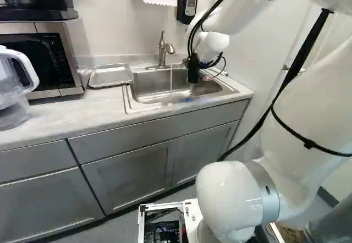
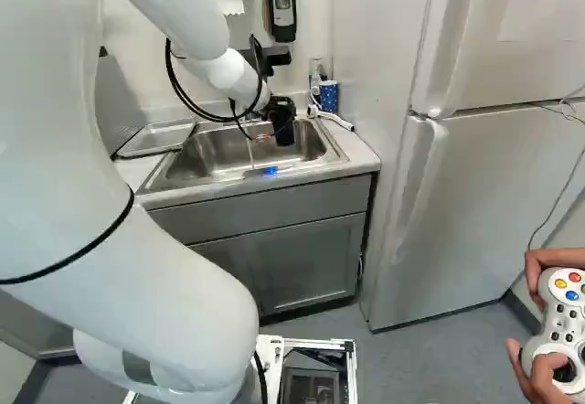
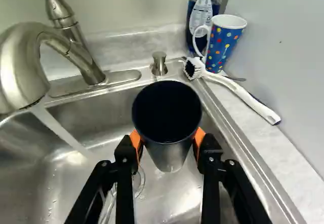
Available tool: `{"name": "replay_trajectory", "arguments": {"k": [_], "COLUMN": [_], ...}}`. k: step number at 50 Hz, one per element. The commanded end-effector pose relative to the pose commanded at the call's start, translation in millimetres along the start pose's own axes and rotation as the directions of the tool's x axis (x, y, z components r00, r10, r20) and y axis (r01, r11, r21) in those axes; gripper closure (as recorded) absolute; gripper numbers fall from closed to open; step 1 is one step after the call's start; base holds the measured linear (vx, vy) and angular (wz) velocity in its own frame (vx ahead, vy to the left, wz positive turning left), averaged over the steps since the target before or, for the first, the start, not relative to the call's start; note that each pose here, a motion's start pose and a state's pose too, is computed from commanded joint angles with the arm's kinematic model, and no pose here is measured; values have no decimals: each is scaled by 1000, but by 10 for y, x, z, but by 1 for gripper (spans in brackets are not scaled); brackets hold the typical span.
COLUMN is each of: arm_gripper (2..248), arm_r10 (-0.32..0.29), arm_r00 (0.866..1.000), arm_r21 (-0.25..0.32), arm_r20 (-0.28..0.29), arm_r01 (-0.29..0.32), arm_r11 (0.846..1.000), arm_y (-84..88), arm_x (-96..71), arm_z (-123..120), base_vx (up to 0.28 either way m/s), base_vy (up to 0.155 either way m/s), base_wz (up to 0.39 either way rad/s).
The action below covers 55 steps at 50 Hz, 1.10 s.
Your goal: Rinse the cup and place it in the tray
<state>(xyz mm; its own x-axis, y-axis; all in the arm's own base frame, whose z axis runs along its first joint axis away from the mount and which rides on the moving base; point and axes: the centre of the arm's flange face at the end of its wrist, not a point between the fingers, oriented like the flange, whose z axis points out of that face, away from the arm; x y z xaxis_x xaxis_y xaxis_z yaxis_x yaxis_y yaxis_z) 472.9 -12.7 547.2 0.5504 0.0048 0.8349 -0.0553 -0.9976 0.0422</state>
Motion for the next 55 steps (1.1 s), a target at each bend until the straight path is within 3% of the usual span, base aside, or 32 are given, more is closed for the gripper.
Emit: {"name": "replay_trajectory", "arguments": {"k": [18, 34, 55], "arm_gripper": [130, 130, 130], "arm_r10": [-57, -128, -52], "arm_r00": [997, 988, 990], "arm_r21": [52, 119, 175], "arm_r20": [53, 88, 134], "arm_r01": [54, 118, 28], "arm_r11": [997, 986, 984], "arm_y": [-127, -368, -706], "arm_x": [-51, -91, -115], "arm_z": [-11, -31, -51], "base_vx": [0, 0, 0], "base_vy": [0, 0, 0], "base_wz": [0, 0, 0]}}
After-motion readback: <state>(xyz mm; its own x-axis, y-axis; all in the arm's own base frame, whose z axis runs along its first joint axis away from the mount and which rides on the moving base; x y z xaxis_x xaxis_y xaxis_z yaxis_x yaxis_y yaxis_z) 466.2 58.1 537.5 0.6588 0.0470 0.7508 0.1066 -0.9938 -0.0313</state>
